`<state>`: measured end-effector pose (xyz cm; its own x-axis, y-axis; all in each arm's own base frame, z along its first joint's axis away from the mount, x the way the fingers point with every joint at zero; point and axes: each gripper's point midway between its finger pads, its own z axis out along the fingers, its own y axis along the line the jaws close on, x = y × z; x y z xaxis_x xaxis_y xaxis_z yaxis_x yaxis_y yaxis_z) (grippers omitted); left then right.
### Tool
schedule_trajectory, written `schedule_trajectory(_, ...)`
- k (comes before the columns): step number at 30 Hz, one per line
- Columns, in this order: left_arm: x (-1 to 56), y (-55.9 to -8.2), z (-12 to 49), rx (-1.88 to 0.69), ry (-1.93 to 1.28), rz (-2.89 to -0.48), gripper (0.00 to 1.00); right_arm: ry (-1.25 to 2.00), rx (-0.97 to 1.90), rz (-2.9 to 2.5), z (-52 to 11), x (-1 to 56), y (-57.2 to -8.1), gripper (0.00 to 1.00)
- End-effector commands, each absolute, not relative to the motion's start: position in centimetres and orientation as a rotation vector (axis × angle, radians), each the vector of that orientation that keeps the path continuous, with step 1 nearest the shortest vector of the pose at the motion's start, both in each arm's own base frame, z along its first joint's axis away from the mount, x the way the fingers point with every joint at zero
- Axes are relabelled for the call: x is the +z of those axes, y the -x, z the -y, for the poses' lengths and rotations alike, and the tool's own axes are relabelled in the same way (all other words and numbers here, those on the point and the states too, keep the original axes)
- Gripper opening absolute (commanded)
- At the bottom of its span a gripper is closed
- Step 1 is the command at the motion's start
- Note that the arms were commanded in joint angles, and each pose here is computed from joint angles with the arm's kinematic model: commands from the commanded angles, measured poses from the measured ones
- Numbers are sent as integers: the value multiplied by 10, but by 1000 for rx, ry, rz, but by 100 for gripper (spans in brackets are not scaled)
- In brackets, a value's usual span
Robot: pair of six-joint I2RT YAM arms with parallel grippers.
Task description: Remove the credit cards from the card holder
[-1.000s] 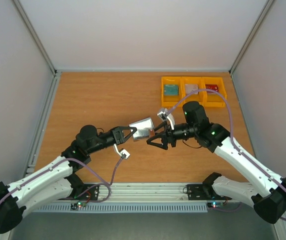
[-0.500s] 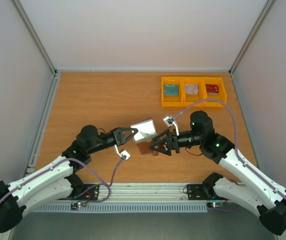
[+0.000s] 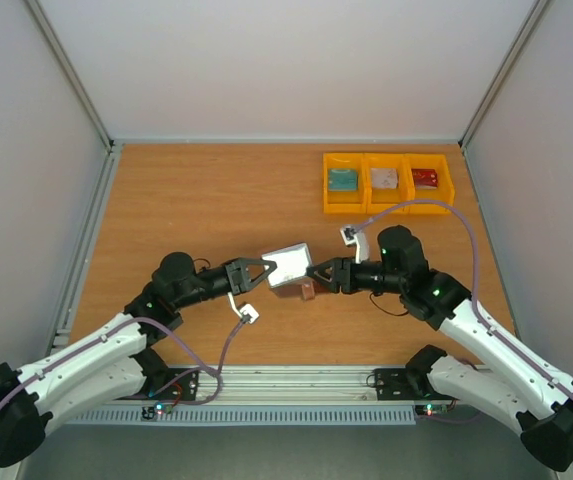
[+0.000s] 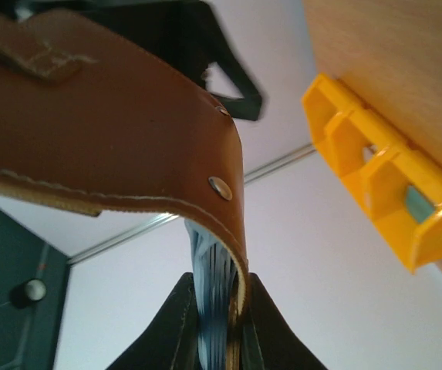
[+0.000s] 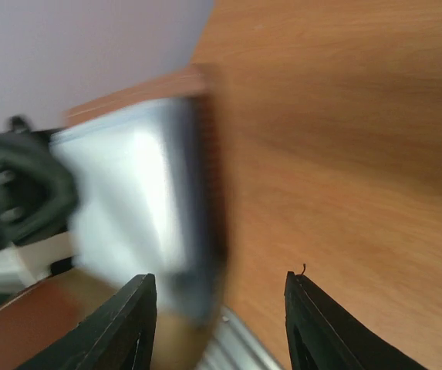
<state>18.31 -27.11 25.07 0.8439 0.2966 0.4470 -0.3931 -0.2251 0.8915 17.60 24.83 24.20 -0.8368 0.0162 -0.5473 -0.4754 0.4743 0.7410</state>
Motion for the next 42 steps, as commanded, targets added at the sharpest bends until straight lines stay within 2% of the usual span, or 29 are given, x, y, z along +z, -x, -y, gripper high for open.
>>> schedule_trajectory(1,309,-165,271,899,-1450,379,0,212,1124,-2308,-229,221,-201,47)
schedule_trajectory(4,309,-164,272,900,-1447,389,0,227,1130,-2314,-235,216,-205,51)
schedule_trajectory(9,312,-164,272,905,-1440,389,0,413,1343,-2161,-264,241,-195,70)
schedule_trajectory(12,312,-163,272,903,-1435,393,0,554,1496,-2086,-282,257,-184,73)
schedule_trajectory(16,312,-164,271,903,-1440,380,0,652,1612,-2007,-293,268,-175,60)
schedule_trajectory(23,313,-173,268,905,-1463,299,0,778,1537,-1959,-282,279,-159,4)
schedule_trajectory(24,309,-179,266,893,-1492,246,3,817,1482,-1949,-279,281,-157,2)
schedule_trajectory(25,301,-186,264,893,-1532,188,19,845,1432,-1957,-275,281,-156,1)
schedule_trajectory(26,293,-195,259,892,-1574,111,41,868,1384,-1967,-272,281,-156,1)
schedule_trajectory(28,280,-210,250,853,-1627,-77,79,926,1274,-1995,-263,281,-155,1)
schedule_trajectory(29,274,-216,245,841,-1648,-165,91,954,1211,-2002,-260,281,-157,1)
schedule_trajectory(30,269,-221,239,814,-1670,-258,98,982,1143,-2004,-255,283,-160,1)
schedule_trajectory(34,246,-209,213,591,-1819,-608,99,1096,923,-2031,-241,278,-167,1)
schedule_trajectory(38,237,-168,200,49,-1828,-1166,100,1239,830,-1937,-237,276,-163,1)
schedule_trajectory(41,245,-117,212,-478,-1768,-1466,97,1393,845,-1765,-239,287,-143,1)
schedule_trajectory(42,254,-98,219,-662,-1757,-1495,96,1446,862,-1702,-240,292,-135,1)
